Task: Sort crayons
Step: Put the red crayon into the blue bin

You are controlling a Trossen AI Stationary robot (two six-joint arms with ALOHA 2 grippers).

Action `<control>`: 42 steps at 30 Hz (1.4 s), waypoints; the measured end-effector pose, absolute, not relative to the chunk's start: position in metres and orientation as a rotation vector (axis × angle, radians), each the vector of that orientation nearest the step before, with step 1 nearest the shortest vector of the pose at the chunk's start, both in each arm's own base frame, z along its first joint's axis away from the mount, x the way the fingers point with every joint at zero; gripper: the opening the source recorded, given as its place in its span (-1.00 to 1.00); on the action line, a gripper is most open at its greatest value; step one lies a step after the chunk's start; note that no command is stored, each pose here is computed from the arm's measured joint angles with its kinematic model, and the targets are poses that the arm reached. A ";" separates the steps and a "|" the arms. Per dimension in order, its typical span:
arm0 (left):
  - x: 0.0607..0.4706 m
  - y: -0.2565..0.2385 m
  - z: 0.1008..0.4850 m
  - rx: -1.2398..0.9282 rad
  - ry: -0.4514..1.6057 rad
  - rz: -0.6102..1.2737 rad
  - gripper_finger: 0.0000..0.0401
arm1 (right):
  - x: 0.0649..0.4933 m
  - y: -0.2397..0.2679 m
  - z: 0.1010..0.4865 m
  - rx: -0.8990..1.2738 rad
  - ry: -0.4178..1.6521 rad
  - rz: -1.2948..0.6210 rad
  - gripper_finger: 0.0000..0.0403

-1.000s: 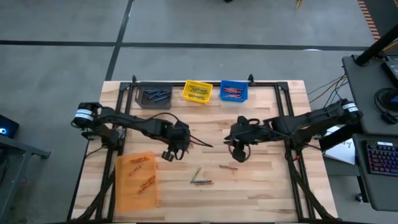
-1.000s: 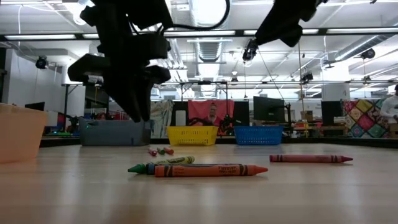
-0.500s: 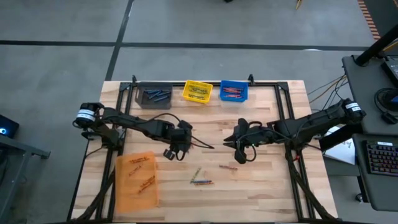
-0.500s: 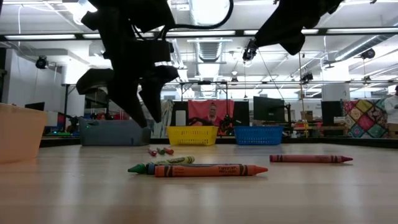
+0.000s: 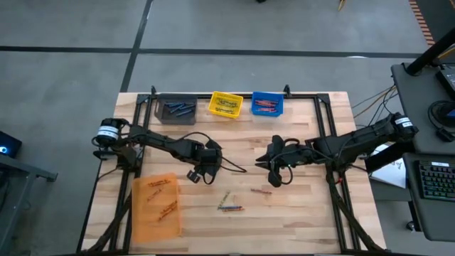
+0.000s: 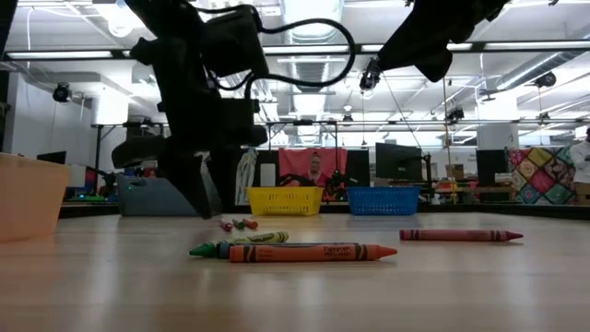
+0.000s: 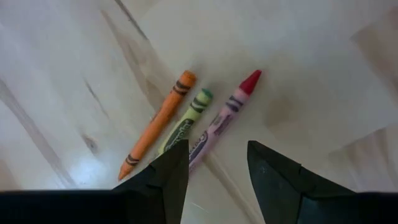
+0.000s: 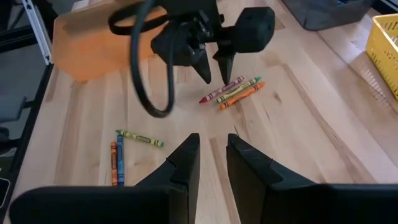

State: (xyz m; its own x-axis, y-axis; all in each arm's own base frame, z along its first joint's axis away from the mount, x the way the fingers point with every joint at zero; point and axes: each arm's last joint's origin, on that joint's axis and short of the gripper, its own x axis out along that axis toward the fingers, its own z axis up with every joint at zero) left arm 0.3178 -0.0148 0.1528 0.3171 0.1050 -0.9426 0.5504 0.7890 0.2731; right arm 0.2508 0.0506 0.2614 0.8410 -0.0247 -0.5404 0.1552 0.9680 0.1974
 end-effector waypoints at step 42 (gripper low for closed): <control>0.317 -0.005 0.137 0.570 1.268 -0.359 -0.62 | 0.251 0.051 0.262 0.239 0.562 -0.095 -0.66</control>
State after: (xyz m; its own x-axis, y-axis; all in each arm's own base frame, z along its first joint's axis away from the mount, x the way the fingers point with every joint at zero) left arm 0.3175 -0.0051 0.1369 0.2713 0.0555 -0.9609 0.5513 0.8094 0.2024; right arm 0.2511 0.0507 0.2615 0.8426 -0.0242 -0.5380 0.1544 0.9679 0.1982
